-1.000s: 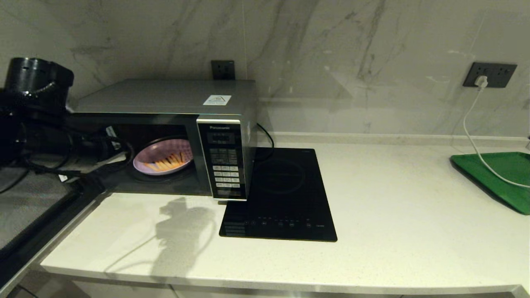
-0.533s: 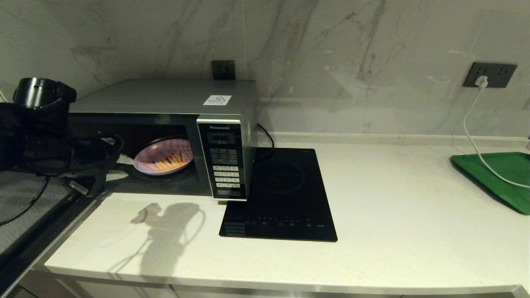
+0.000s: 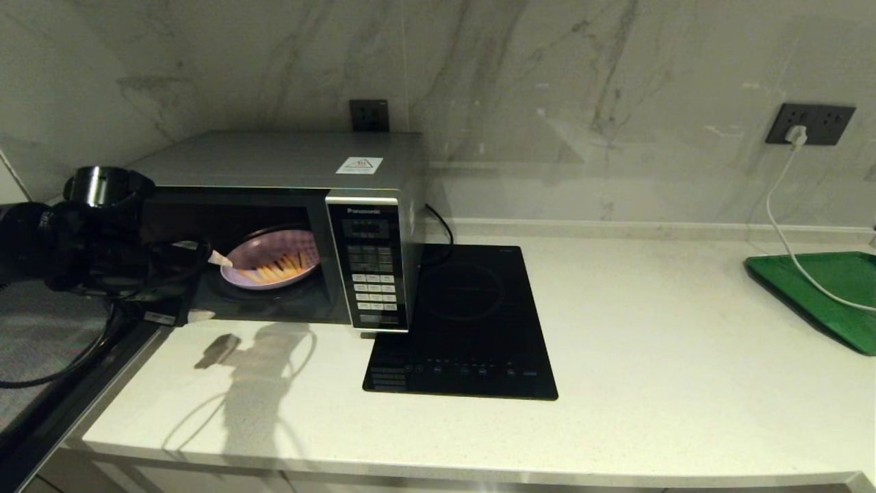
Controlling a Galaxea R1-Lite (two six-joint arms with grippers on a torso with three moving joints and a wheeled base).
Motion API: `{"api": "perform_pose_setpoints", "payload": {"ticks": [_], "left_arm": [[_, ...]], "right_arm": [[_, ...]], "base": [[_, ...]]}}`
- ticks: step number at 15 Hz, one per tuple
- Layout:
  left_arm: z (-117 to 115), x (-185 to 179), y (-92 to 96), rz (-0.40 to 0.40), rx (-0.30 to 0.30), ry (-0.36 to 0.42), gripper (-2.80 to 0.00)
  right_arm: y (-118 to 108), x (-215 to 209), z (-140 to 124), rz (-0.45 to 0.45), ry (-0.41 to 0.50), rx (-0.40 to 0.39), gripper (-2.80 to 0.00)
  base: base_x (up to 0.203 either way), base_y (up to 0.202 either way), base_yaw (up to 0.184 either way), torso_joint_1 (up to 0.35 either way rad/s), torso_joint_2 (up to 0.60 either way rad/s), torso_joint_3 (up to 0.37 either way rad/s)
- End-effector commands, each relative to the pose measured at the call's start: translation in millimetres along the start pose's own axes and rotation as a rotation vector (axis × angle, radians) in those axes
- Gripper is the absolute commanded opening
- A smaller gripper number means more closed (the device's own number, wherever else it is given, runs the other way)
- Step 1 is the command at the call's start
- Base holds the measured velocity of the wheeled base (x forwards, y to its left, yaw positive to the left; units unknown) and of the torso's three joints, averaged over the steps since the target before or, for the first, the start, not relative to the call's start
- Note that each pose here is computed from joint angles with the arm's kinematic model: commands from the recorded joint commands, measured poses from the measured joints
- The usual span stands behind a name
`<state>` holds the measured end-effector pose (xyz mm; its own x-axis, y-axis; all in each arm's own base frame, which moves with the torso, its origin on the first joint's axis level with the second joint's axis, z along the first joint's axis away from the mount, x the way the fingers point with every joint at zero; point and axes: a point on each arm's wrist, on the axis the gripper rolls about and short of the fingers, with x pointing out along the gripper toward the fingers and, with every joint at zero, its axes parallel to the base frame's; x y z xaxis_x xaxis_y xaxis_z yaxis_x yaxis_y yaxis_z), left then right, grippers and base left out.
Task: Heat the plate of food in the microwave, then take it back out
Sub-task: Open the microwave oven
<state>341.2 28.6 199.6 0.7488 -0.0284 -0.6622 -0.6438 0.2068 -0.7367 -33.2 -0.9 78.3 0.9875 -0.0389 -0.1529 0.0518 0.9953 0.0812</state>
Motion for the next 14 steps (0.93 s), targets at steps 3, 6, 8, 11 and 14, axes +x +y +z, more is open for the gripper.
{"api": "perform_pose_setpoints", "payload": {"ticks": [3, 6, 8, 11, 14], "left_arm": [[5.7, 31.1, 6.4, 0.047, -0.032, 0.004, 0.0], [9.5, 33.4, -0.6, 0.039, -0.03, -0.002, 0.0], [11.4, 42.1, -3.2, 0.053, -0.028, 0.002, 0.0], [12.2, 61.6, -6.2, 0.114, -0.036, 0.021, 0.0], [12.8, 75.7, -3.6, 0.144, -0.036, 0.028, 0.0]], "right_arm": [[0.0, 0.0, -0.1, 0.0, 0.001, 0.0, -2.8], [0.0, 0.0, -0.1, 0.0, 0.001, 0.0, -2.8], [0.0, 0.0, -0.1, -0.001, 0.001, 0.0, -2.8], [0.0, 0.0, -0.1, 0.0, 0.001, 0.0, -2.8], [0.0, 0.0, -0.1, 0.0, 0.001, 0.0, -2.8]], "base": [[0.0, 0.0, 0.0, 0.0, 0.0, 0.0], [0.0, 0.0, 0.0, 0.0, 0.0, 0.0], [0.0, 0.0, 0.0, 0.0, 0.0, 0.0], [0.0, 0.0, 0.0, 0.0, 0.0, 0.0], [0.0, 0.0, 0.0, 0.0, 0.0, 0.0]]}}
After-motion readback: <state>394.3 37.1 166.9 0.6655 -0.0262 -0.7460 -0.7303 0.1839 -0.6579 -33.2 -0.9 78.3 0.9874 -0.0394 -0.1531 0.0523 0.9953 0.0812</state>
